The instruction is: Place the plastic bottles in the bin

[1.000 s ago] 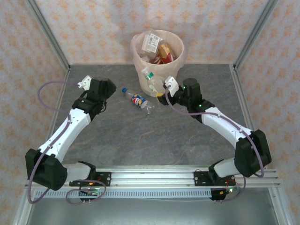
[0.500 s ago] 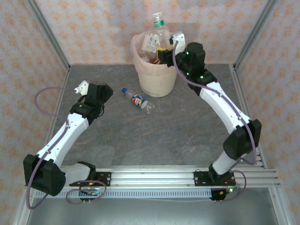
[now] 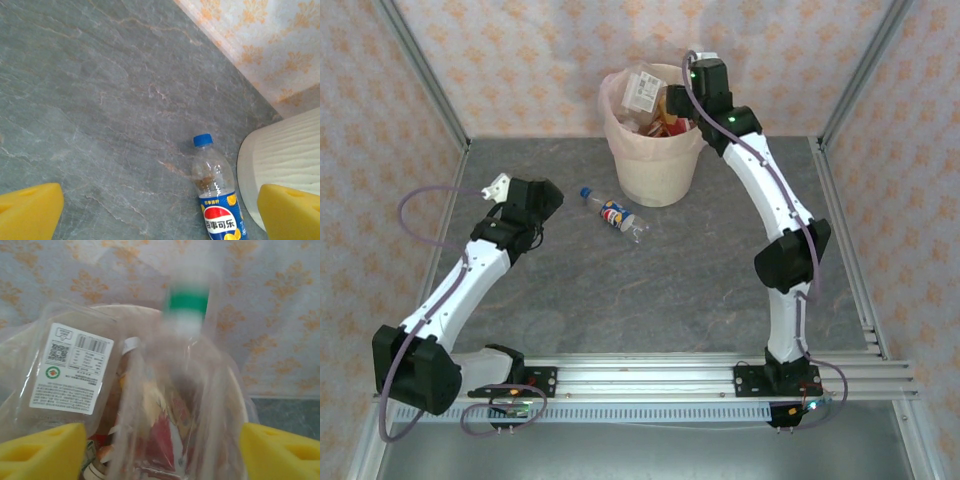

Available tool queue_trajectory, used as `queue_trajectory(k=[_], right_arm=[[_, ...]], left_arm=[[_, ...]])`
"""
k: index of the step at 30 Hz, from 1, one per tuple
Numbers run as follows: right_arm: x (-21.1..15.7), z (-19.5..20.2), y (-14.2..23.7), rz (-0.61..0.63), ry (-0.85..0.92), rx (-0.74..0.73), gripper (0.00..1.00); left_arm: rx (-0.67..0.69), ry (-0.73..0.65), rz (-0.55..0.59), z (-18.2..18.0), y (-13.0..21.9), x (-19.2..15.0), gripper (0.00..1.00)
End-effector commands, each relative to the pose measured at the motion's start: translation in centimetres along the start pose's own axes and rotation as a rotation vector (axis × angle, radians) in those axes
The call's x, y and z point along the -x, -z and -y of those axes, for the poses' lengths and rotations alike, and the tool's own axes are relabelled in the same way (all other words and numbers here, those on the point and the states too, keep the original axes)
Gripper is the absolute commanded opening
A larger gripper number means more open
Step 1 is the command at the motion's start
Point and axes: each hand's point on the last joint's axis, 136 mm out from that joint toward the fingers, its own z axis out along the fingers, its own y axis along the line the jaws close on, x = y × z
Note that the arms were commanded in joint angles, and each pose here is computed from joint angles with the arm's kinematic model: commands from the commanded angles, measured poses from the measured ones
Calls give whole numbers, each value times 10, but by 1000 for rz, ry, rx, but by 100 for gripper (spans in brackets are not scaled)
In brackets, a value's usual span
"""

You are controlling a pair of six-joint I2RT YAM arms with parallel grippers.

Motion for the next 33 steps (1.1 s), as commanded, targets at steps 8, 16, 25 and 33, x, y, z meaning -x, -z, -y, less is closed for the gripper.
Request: queue_trajectory(k=[8, 16, 25, 33], right_arm=[[35, 12, 74, 109, -44, 33, 99], [19, 25, 128, 257, -133, 108, 99], [-48, 53, 167, 299, -202, 105, 99], [-80, 82, 195, 270, -148, 5, 99]], left_arm=[[-99, -4, -135, 30, -25, -25, 100], [-132, 11, -287, 57, -57, -59, 100], [-95, 65, -474, 93, -104, -120, 99], [55, 4, -489, 91, -130, -152, 97]])
